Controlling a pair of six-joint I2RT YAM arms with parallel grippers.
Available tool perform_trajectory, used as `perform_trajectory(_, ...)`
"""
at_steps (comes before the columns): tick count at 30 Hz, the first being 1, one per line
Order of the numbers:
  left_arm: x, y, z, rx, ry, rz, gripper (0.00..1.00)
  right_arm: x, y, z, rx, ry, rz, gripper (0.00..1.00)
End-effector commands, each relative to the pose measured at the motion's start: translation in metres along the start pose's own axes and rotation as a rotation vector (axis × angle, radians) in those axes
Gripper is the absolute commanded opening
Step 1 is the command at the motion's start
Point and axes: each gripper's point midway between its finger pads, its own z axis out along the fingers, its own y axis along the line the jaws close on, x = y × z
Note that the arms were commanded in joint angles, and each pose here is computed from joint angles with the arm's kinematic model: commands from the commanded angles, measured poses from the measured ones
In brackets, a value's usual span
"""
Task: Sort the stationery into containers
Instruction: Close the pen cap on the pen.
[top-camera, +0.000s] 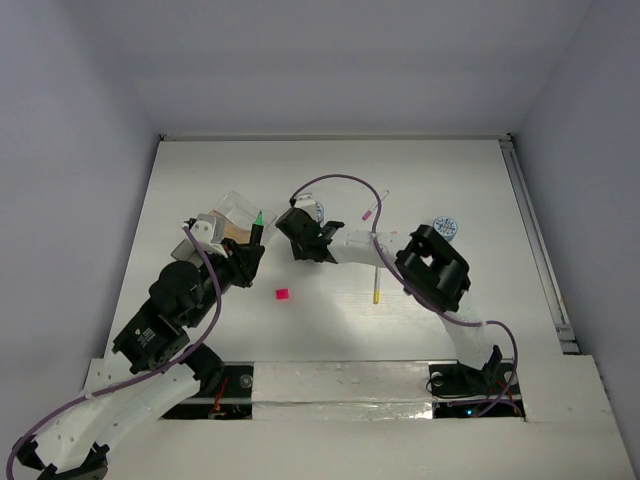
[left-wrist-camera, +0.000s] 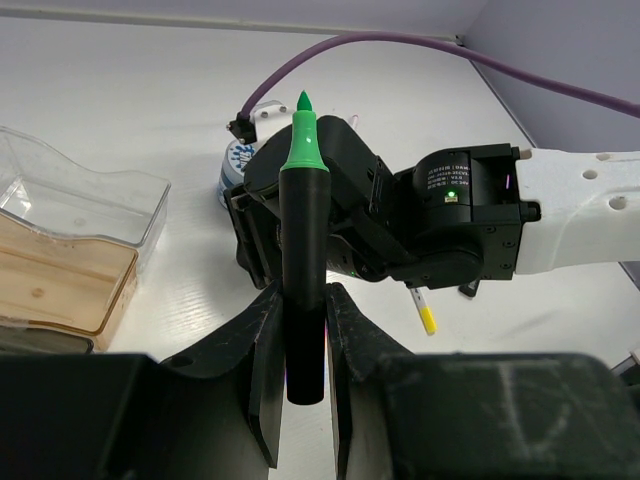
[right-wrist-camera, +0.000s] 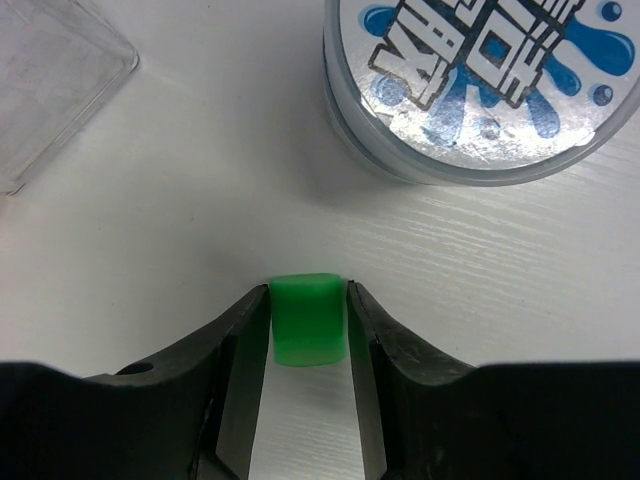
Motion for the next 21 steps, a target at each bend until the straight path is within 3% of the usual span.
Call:
perform_trajectory(1,-0.011,-0.005,0.0,0.025,-0.046,0.003,0.0,0.05,-0.015,0.006,0.038,0.147,-0.051,0.43)
perform_trajectory(7,-0.011,-0.005,0.0,0.024,-0.046,0.001,0.0,0.045,-0.016,0.008,0.053,0.139,-0.076,0.51)
perform_trajectory(20,-0.01,-0.004,0.001,0.022,-0.041,0.001,0.0,0.047,-0.017,0.017,0.069,0.144,-0.117,0.48)
perform_trajectory(21,-0.01,-0.005,0.001,0.023,-0.04,0.001,0.0,0.047,-0.017,0.017,0.069,0.144,-0.119,0.44)
